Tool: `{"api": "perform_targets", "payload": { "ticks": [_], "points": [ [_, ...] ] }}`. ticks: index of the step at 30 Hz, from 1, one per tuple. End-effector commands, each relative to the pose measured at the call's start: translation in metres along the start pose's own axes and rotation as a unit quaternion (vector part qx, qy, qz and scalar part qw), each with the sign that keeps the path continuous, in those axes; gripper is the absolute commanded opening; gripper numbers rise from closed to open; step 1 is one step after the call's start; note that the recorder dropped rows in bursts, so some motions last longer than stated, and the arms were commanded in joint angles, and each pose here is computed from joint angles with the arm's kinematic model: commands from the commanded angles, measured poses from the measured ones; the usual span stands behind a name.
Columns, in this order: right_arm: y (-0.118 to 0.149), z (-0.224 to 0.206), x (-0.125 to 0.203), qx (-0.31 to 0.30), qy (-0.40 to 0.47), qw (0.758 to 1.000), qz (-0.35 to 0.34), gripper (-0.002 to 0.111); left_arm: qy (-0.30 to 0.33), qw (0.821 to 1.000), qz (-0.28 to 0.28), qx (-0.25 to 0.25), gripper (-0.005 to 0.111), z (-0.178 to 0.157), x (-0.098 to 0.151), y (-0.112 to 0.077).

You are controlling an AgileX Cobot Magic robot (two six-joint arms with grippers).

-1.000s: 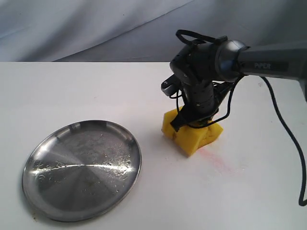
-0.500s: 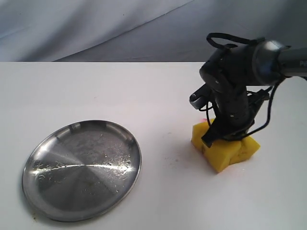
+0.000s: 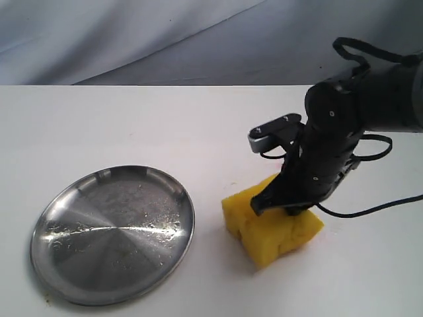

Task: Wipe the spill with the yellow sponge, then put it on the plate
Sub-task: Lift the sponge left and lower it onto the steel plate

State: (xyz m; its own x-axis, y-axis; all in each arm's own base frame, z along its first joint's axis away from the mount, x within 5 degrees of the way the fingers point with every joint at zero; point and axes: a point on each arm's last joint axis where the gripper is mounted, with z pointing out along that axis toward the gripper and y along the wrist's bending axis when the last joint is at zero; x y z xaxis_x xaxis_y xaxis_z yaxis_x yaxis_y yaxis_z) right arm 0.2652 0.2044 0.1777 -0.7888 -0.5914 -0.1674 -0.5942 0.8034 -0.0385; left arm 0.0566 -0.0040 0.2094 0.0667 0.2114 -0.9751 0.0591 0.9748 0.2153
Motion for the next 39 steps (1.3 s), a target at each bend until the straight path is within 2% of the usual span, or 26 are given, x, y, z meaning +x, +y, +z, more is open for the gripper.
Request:
{"api": "perform_targets", "payload": {
  "ticks": [1, 6, 8, 12, 17, 21, 24, 30, 32, 36, 38, 39],
  "points": [
    [0.028, -0.046, -0.014, -0.024, -0.112, 0.993, -0.028, 0.000, -0.005, 1.000, -0.008, -0.003, 0.000, 0.000, -0.002, 0.001],
    [0.065, -0.086, -0.051, -0.059, -0.200, 0.977, -0.046, 0.000, -0.005, 1.000, -0.008, -0.003, 0.000, 0.000, -0.002, 0.001],
    [0.083, -0.090, -0.070, -0.099, -0.223, 0.969, -0.031, 0.000, -0.005, 1.000, -0.008, -0.003, 0.000, 0.000, -0.002, 0.001],
    [0.107, -0.067, -0.090, -0.125, -0.232, 0.964, -0.036, 0.000, -0.005, 1.000, -0.008, -0.003, 0.000, 0.000, -0.002, 0.001],
    [0.117, -0.029, -0.099, -0.150, -0.220, 0.964, -0.020, 0.000, -0.005, 1.000, -0.008, -0.003, 0.000, 0.000, -0.002, 0.001],
    [0.127, -0.013, -0.099, -0.191, -0.206, 0.959, -0.045, 0.001, -0.005, 1.000, -0.008, -0.003, 0.000, 0.000, -0.002, 0.001],
    [0.133, -0.006, -0.099, -0.219, -0.199, 0.954, -0.040, 0.014, -0.005, 1.000, -0.008, -0.003, 0.000, 0.000, -0.002, 0.001],
    [0.134, 0.000, -0.096, -0.219, -0.178, 0.958, -0.046, 0.055, -0.005, 1.000, -0.008, -0.003, 0.000, 0.000, -0.002, 0.001],
    [0.134, -0.001, -0.094, -0.224, -0.168, 0.959, -0.044, 0.064, -0.005, 1.000, -0.008, -0.003, 0.000, 0.000, -0.002, 0.001],
    [0.134, -0.016, -0.091, -0.233, -0.162, 0.958, -0.047, 0.066, -0.005, 1.000, -0.008, -0.003, 0.000, 0.000, -0.002, 0.001],
    [0.132, -0.027, -0.090, -0.231, -0.170, 0.957, -0.052, 0.062, -0.005, 1.000, -0.008, -0.003, 0.000, 0.000, -0.002, 0.001],
    [0.130, -0.034, -0.089, -0.225, -0.178, 0.957, -0.053, 0.056, -0.005, 1.000, -0.008, -0.003, 0.000, 0.000, -0.002, 0.001]
  ]
}}
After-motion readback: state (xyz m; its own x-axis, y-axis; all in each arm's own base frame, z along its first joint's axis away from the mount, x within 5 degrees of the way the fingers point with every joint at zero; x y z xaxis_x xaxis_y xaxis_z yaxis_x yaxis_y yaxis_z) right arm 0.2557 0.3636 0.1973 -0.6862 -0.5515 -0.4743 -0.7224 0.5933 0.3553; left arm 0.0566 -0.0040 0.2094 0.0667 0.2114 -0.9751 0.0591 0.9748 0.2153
